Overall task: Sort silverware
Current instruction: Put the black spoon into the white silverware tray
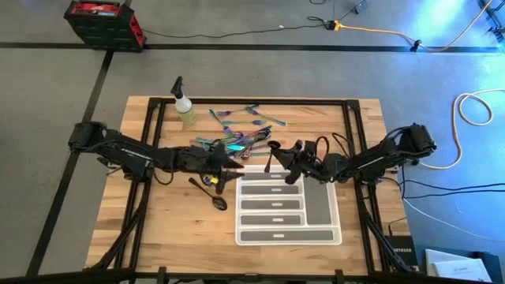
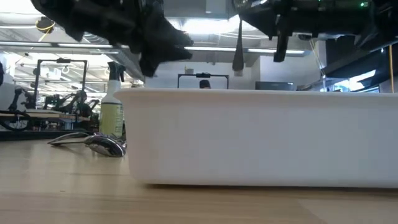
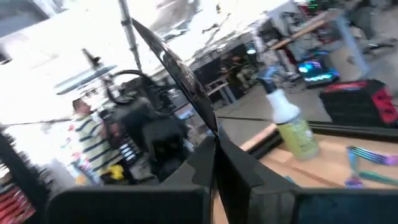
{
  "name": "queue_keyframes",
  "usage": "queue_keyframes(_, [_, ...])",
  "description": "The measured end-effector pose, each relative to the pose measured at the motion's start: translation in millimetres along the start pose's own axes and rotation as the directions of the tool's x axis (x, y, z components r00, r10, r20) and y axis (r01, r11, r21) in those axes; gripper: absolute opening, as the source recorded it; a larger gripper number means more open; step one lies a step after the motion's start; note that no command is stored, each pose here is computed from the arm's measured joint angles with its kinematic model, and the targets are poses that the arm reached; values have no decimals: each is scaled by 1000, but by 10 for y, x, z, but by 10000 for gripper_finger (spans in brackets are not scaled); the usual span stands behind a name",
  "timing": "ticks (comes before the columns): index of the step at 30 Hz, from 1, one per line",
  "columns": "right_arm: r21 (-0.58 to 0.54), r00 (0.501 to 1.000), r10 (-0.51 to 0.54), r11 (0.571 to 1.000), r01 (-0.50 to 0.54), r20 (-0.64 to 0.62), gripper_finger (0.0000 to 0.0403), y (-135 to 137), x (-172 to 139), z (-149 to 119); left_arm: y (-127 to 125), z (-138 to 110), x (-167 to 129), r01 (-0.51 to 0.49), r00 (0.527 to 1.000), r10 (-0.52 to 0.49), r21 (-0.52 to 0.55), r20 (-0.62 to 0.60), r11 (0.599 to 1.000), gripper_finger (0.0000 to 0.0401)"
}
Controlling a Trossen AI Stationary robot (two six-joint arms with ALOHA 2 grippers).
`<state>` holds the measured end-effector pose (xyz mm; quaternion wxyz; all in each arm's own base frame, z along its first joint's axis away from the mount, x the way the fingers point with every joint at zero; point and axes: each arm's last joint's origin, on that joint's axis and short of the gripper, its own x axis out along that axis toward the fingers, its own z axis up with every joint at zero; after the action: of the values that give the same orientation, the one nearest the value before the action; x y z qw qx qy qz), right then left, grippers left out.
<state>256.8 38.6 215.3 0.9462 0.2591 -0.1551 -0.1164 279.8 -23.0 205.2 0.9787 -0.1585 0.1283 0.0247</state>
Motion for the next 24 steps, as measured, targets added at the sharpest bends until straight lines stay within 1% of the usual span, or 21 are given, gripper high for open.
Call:
queue_keyframes(2, [-3, 1000, 16, 1000, -16, 1, 0, 7, 0, 6, -2, -80, 98, 10, 1000, -10, -8, 7, 1000, 137])
queue_keyframes(4, [-22, 1000, 20, 1000, -20, 0, 0, 9, 0, 6, -9, -112, 200, 40, 996, -38, -21, 77, 999, 137])
queue_keyframes(7, [-25, 999, 38, 999, -38, -8, 0, 14, 0, 4, -19, -166, 327, 91, 978, -86, -14, 188, 996, 137])
queue_keyframes(10, [-30, 999, 49, 998, -49, -12, 0, 17, 0, 3, 0, -249, 418, 117, 963, -109, -17, 248, 993, 137])
queue_keyframes(15, [-38, 997, 71, 997, -71, -7, 0, 28, -1, 15, 92, -476, 584, 80, 981, -70, -50, 183, 996, 137])
queue_keyframes(19, [-55, 996, 86, 995, -85, 23, 0, 43, -2, 46, 89, -556, 702, 74, 985, -64, -57, 162, 996, 137])
queue_keyframes(21, [-68, 995, 97, 993, -95, 33, 0, 55, 5, 61, 53, -567, 765, 78, 984, -69, -49, 162, 996, 137])
queue_keyframes(24, [-96, 992, 120, 989, -115, 41, 0, 95, 40, 89, -29, -499, 868, 77, 977, -70, -25, 201, 997, 137])
